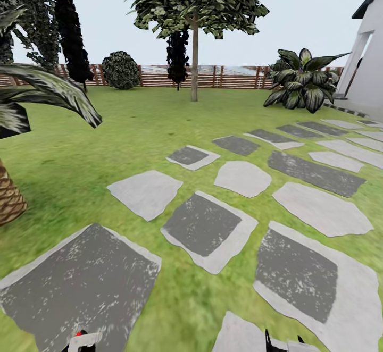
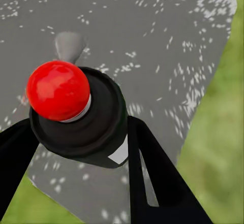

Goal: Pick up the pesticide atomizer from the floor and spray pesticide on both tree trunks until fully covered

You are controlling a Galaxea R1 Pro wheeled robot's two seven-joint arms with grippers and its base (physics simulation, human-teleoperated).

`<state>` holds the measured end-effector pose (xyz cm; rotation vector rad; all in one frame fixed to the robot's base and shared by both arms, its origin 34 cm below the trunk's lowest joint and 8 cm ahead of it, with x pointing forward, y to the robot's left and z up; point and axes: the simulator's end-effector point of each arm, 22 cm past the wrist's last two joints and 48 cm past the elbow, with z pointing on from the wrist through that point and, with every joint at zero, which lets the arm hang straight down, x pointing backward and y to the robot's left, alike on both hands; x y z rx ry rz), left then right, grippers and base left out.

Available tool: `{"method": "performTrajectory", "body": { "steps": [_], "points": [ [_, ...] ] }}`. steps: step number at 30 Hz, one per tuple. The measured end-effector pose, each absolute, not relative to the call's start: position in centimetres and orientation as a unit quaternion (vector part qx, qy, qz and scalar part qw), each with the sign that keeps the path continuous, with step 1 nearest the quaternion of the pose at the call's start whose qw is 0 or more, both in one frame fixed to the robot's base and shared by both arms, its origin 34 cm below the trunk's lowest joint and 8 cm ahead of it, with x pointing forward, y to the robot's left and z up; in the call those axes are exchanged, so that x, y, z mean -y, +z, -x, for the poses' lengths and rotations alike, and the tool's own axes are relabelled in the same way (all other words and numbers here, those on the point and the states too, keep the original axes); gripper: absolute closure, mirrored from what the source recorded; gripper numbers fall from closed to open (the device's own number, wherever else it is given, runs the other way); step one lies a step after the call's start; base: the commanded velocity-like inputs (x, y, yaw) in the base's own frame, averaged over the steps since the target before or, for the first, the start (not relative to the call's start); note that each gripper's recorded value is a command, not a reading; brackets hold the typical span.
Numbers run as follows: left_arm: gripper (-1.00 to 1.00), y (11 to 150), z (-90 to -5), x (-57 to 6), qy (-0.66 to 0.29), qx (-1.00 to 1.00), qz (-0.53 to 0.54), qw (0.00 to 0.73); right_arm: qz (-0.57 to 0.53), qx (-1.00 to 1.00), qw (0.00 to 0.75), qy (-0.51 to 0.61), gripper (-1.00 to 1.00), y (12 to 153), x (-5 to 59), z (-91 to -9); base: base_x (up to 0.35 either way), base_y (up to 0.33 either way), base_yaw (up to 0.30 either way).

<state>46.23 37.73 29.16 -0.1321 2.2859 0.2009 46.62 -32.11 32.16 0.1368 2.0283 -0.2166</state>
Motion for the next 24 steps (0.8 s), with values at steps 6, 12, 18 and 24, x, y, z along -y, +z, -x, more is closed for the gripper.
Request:
{"method": "performTrajectory", "body": {
  "steps": [6, 12, 18, 24],
  "points": [
    [1.0, 29.16, -46.23, -37.73, 0.08, -0.907, 0.053, 0.409, -0.057, -0.847, 0.522, -0.091, -1.0, 32.16, 32.12, -46.62, 0.341, 0.0, 0.0],
    [1.0, 29.21, -46.25, -37.93, 0.081, -0.907, 0.054, 0.41, -0.057, -0.847, 0.522, -0.09, -1.0, 32.16, 32.11, -46.62, 0.341, 0.0, 0.0],
    [1.0, 29.22, -46.24, -37.96, 0.081, -0.907, 0.054, 0.41, -0.057, -0.847, 0.522, -0.09, -1.0, 32.16, 32.11, -46.62, 0.341, 0.0, 0.0],
    [1.0, 29.21, -46.25, -37.9, 0.081, -0.907, 0.055, 0.41, -0.057, -0.847, 0.522, -0.09, -1.0, 32.16, 32.11, -46.62, 0.341, 0.0, 0.0]
  ]
}}
